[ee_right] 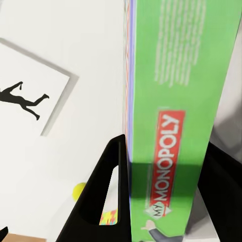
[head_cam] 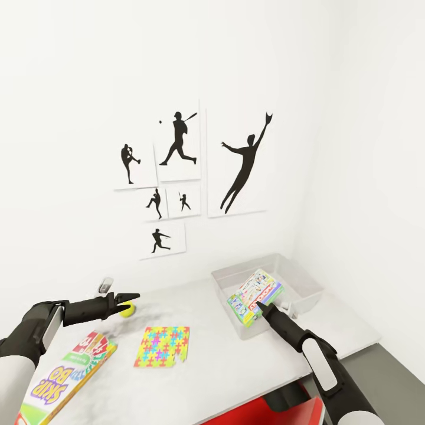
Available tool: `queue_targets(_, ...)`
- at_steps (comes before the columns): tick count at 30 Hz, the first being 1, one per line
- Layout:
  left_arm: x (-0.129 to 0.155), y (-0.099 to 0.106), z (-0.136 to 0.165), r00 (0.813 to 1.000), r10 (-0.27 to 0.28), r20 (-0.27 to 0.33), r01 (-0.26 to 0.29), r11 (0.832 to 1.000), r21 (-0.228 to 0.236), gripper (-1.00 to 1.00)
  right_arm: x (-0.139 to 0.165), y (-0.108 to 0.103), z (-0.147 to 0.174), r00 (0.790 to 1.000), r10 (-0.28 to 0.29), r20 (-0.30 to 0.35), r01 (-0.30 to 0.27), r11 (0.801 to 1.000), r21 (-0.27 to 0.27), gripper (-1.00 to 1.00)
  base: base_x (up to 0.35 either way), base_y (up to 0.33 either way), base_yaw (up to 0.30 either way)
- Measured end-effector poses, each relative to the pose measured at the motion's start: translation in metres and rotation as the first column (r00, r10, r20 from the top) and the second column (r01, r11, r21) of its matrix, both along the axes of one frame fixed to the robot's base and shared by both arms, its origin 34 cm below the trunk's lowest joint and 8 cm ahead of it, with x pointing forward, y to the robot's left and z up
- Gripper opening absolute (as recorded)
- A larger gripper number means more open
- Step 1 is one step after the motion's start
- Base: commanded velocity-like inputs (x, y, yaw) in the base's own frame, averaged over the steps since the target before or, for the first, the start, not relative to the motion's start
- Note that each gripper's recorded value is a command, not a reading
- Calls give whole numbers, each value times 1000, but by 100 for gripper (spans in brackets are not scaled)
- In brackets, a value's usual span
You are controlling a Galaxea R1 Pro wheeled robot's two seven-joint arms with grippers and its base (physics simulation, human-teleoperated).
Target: Put all the toys in the child's room - the three board games (two on the bed and one on the table), the two jigsaw puzzles on the table, and the tennis ball on the table - inside the toy box on the table in the child's room.
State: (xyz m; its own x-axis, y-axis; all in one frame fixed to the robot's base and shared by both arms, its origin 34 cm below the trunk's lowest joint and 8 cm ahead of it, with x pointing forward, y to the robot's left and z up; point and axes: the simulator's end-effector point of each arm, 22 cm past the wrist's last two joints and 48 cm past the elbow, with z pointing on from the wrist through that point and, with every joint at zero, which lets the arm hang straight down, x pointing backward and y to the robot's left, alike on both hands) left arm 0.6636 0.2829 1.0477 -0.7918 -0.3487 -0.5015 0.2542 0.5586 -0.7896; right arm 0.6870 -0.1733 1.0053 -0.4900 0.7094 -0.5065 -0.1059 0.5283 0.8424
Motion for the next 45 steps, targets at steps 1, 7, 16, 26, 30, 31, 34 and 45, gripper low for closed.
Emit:
queue_targets(1,0,0,0,1000,0,0,0,1000,0,100,0,0,0,1000,0,0,0,1000,-2,-100,27,0,0)
queue_targets(7,0,0,0,1000,0,0,0,1000,0,100,0,0,-1,1000,0,0,0,1000,-3,-100,7,0,0)
queue_targets(16,0,0,0,1000,0,1,0,1000,-3,100,0,-3,0,1000,-2,1,2,1000,-6,-100,0,0,0)
queue_targets(26,0,0,1,1000,1,1,-1,1000,-3,100,39,15,72,994,107,9,-108,991,74,-100,0,0,0)
queue_targets(30,0,0,0,1000,0,0,0,1000,-3,100,67,0,99,998,66,-10,-66,997,47,-100,0,0,0)
queue_targets(31,0,0,0,1000,0,1,0,1000,-3,100,73,-5,100,998,48,-29,-47,998,34,-100,0,0,0)
queue_targets(34,0,0,0,1000,-1,0,1,1000,-2,100,86,-15,99,997,7,-78,-7,1000,0,-100,0,0,0)
queue_targets(45,0,0,0,1000,-1,0,1,1000,-2,100,131,-50,102,966,-73,-246,71,997,-18,-100,0,0,0)
